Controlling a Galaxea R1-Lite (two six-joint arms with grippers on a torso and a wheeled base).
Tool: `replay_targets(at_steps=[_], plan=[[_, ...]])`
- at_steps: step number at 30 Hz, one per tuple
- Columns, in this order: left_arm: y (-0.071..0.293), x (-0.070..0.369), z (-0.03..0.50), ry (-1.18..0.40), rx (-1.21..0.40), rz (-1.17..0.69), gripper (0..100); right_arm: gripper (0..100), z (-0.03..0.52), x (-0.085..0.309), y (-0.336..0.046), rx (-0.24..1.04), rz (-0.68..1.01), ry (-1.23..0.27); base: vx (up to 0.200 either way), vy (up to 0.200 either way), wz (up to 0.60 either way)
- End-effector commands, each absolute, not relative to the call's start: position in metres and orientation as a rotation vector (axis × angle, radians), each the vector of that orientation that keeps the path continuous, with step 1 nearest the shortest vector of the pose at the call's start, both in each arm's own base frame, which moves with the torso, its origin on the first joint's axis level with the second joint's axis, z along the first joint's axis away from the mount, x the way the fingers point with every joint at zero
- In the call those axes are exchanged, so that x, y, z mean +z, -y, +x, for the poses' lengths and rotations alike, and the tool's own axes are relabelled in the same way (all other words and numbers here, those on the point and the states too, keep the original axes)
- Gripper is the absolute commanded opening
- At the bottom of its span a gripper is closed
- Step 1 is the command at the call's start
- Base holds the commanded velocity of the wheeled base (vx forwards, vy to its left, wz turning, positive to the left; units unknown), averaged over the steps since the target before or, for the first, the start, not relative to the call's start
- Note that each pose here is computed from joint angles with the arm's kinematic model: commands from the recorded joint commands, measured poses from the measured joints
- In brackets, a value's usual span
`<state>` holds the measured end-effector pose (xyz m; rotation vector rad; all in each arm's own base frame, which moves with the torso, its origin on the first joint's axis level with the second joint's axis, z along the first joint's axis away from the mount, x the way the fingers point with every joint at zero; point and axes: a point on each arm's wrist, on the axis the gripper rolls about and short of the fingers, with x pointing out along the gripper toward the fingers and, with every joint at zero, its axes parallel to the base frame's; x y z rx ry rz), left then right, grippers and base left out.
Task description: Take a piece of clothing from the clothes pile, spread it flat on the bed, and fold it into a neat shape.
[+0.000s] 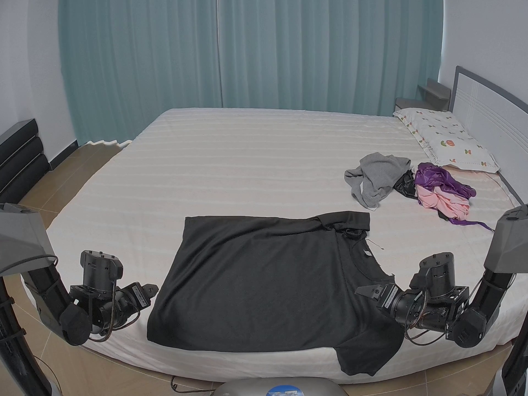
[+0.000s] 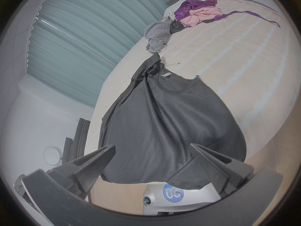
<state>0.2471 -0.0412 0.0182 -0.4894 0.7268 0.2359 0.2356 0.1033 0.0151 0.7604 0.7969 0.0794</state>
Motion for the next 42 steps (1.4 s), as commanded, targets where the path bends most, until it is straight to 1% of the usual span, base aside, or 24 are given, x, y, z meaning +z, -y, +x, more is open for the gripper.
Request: replay_targets(at_steps=[1, 7, 16, 23, 29, 30, 31, 33, 35, 36, 37, 39, 42], plan=[[0.043, 0.017, 0.247, -0.729, 0.233, -0.488, 100, 100, 0.236, 0.014, -0.103, 0.077, 0.76, -0.799, 0.0, 0.0, 0.0], [0.054, 0.02, 0.246, -0.724, 0.205, -0.521, 100, 100, 0.237, 0.014, -0.103, 0.076, 0.761, -0.797, 0.0, 0.0, 0.0], [0.059, 0.019, 0.244, -0.733, 0.193, -0.527, 100, 100, 0.239, 0.015, -0.103, 0.072, 0.76, -0.785, 0.2, 0.0, 0.0], [0.063, 0.018, 0.244, -0.739, 0.185, -0.536, 100, 100, 0.241, 0.016, -0.103, 0.07, 0.765, -0.776, 0.0, 0.0, 0.0], [0.068, 0.02, 0.25, -0.724, 0.192, -0.627, 100, 100, 0.25, 0.023, -0.106, 0.069, 0.763, -0.711, 0.0, 0.0, 0.0], [0.069, 0.019, 0.251, -0.738, 0.181, -0.67, 100, 100, 0.26, 0.027, -0.109, 0.057, 0.763, -0.676, 0.0, 0.0, 0.0], [0.069, 0.019, 0.251, -0.738, 0.181, -0.67, 100, 100, 0.26, 0.027, -0.109, 0.057, 0.763, -0.676, 0.0, 0.0, 0.0], [0.071, 0.018, 0.251, -0.768, 0.146, -0.72, 100, 100, 0.281, 0.023, -0.111, -0.001, 0.755, -0.665, 0.0, 0.0, 0.0], [0.071, 0.018, 0.251, -0.771, 0.144, -0.723, 100, 100, 0.282, 0.023, -0.111, -0.004, 0.753, -0.665, 0.0, 0.0, 0.0], [0.07, 0.018, 0.255, -0.779, 0.135, -0.774, 100, 100, 0.302, 0.02, -0.117, -0.037, 0.746, -0.654, 0.0, 0.0, 0.0], [0.07, 0.018, 0.255, -0.779, 0.135, -0.774, 100, 100, 0.302, 0.02, -0.117, -0.037, 0.746, -0.654, 0.0, 0.0, 0.0], [0.072, 0.019, 0.265, -0.775, 0.13, -0.869, 100, 100, 0.323, 0.015, -0.126, -0.036, 0.742, -0.653, 0.0, 0.0, 0.0], [0.074, 0.013, 0.272, -0.783, 0.149, -0.921, 100, 100, 0.344, 0.011, -0.135, -0.044, 0.735, -0.673, 0.0, 0.0, 0.0]])
